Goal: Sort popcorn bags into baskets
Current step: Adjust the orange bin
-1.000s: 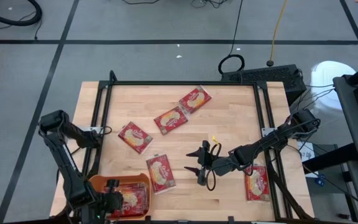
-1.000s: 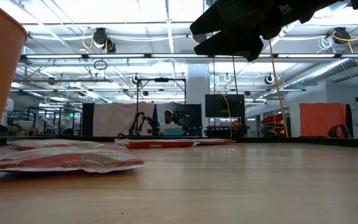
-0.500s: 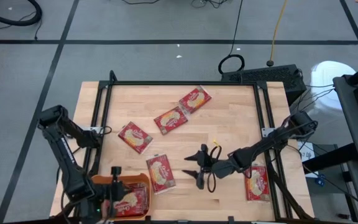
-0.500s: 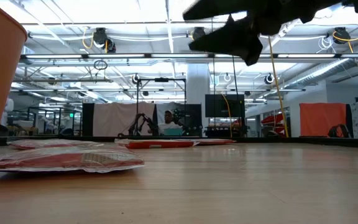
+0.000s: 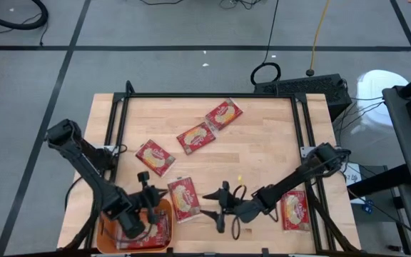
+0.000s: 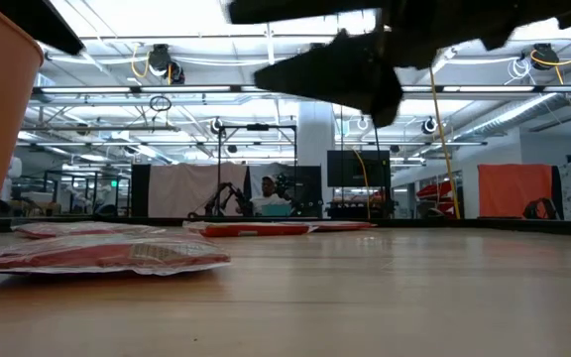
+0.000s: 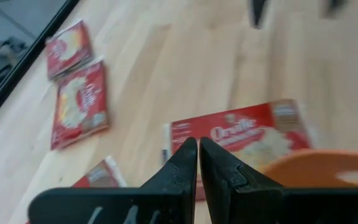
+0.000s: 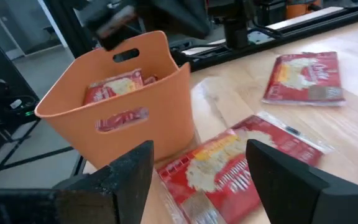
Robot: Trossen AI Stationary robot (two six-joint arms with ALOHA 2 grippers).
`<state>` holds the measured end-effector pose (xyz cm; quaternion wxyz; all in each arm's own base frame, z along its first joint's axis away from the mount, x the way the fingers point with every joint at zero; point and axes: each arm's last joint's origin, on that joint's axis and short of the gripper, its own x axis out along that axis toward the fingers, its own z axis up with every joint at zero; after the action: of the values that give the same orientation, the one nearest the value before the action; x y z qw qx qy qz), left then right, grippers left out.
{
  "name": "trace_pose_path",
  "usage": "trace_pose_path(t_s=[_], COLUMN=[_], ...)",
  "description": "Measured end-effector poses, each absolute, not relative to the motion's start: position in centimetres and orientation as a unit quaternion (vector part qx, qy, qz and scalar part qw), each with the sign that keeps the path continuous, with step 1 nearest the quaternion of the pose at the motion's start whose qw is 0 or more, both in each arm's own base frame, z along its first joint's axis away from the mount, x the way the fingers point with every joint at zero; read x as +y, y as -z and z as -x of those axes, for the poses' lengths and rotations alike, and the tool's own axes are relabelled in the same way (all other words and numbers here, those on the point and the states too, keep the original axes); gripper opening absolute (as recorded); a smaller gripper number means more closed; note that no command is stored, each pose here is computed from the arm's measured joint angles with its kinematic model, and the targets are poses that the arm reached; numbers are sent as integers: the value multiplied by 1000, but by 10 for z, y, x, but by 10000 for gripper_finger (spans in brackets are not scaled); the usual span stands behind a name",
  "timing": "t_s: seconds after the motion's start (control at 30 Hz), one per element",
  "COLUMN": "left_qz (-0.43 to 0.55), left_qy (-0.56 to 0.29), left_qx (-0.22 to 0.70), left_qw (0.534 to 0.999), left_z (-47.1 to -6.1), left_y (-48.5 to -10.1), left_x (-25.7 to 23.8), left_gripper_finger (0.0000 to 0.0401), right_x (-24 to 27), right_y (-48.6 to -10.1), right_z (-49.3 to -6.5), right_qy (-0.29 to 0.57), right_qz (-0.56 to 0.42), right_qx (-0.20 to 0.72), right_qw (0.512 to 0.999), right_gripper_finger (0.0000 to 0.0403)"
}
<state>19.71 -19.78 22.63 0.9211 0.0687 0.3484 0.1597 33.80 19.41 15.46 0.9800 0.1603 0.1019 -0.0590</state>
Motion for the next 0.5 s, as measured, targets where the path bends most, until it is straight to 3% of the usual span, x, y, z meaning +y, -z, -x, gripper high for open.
trace_pose_path(t_s=[0.33, 0.5], left_qz=[-64, -68], left_qy=[-193, -170], left_qx=[375, 401], left_qw=[904, 898], left_z=[-208, -208], left_y=[-218, -217], left_x=[-178, -179], left_gripper_finger=[26, 26], right_x=[212, 214], right_y=[-136, -129], right_z=[-367, -369], right_qy=[54, 54], right_qz=[-114, -114], right_qx=[116, 119], right_qw=[985, 985], right_gripper_finger=[249, 249])
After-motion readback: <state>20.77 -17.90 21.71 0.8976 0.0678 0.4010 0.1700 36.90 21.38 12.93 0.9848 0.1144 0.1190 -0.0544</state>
